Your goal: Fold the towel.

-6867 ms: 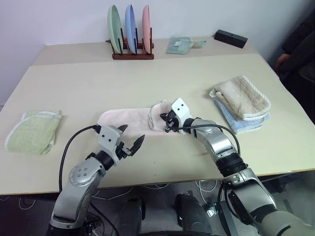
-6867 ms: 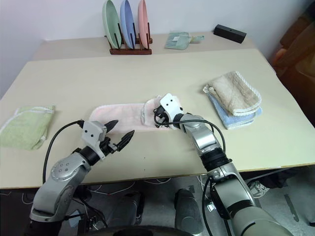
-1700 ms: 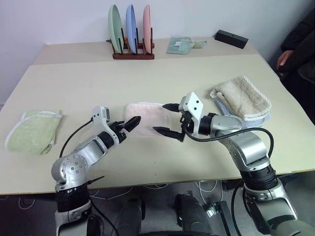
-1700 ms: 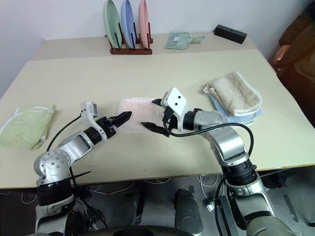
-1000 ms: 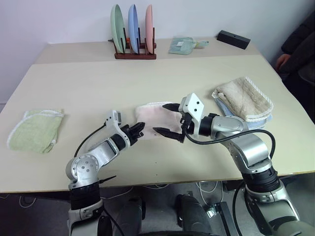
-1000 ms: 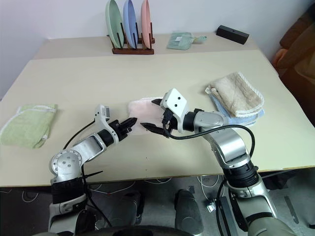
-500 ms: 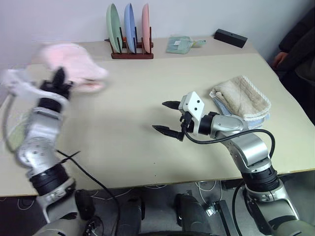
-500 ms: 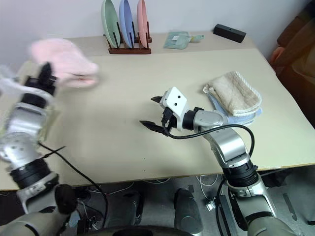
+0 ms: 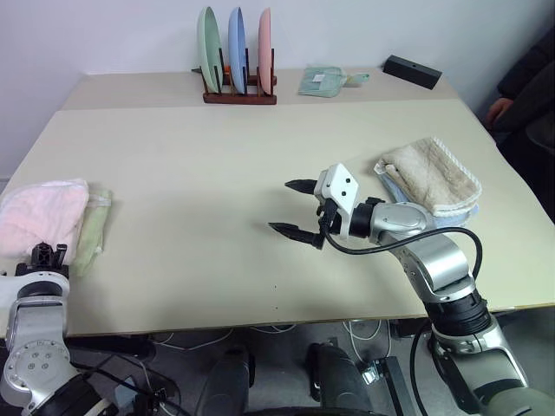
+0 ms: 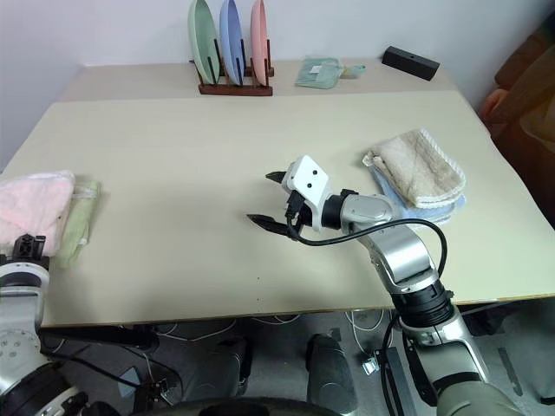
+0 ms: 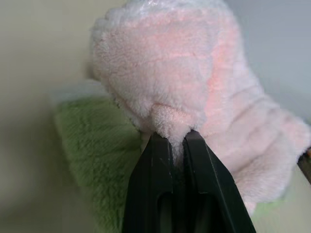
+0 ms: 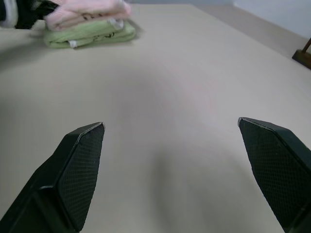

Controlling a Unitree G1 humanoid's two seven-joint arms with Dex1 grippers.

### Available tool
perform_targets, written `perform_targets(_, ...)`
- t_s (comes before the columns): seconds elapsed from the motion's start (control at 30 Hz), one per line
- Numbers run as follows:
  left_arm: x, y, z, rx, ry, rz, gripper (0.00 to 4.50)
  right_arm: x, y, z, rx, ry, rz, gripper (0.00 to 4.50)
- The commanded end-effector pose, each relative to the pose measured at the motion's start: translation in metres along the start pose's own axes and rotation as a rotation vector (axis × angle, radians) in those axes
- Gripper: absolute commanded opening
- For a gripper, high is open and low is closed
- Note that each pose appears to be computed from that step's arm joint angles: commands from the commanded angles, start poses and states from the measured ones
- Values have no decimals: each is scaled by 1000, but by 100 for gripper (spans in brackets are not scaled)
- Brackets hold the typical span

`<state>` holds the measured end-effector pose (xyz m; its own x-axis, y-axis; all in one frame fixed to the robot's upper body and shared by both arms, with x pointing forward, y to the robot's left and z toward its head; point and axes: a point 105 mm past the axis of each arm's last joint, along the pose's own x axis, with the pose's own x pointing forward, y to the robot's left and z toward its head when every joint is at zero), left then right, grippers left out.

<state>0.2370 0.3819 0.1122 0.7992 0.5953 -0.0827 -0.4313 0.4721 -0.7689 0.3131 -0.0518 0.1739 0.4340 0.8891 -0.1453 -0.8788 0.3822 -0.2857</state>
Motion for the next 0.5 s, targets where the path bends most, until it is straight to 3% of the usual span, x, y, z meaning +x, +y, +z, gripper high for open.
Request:
perform_targets(0.03,-6,-10,14,-38,-69,-35,199,0,-3,12,-53,-36,10,450)
perform_targets(0.2,-13,-6,38,-21,-164,-5,447,0,-6,9,-55,-31,22,450)
perform_targets(0.3,-21,-13,68,50,-277,-28,447,1,-9,8,-55,-29,25,450)
perform_targets(0.37,-24,-41,82,255,-304,-124,447,1,-15,6,-47,-27,11,450)
perform_targets(0.43,-26,-65,79,407,-281,-210,447,-1,-22,4,-41,-26,-8,450)
perform_targets(0.5,-30,-102,57,615,-198,-394,447,-5,-33,0,-26,-22,-58,450)
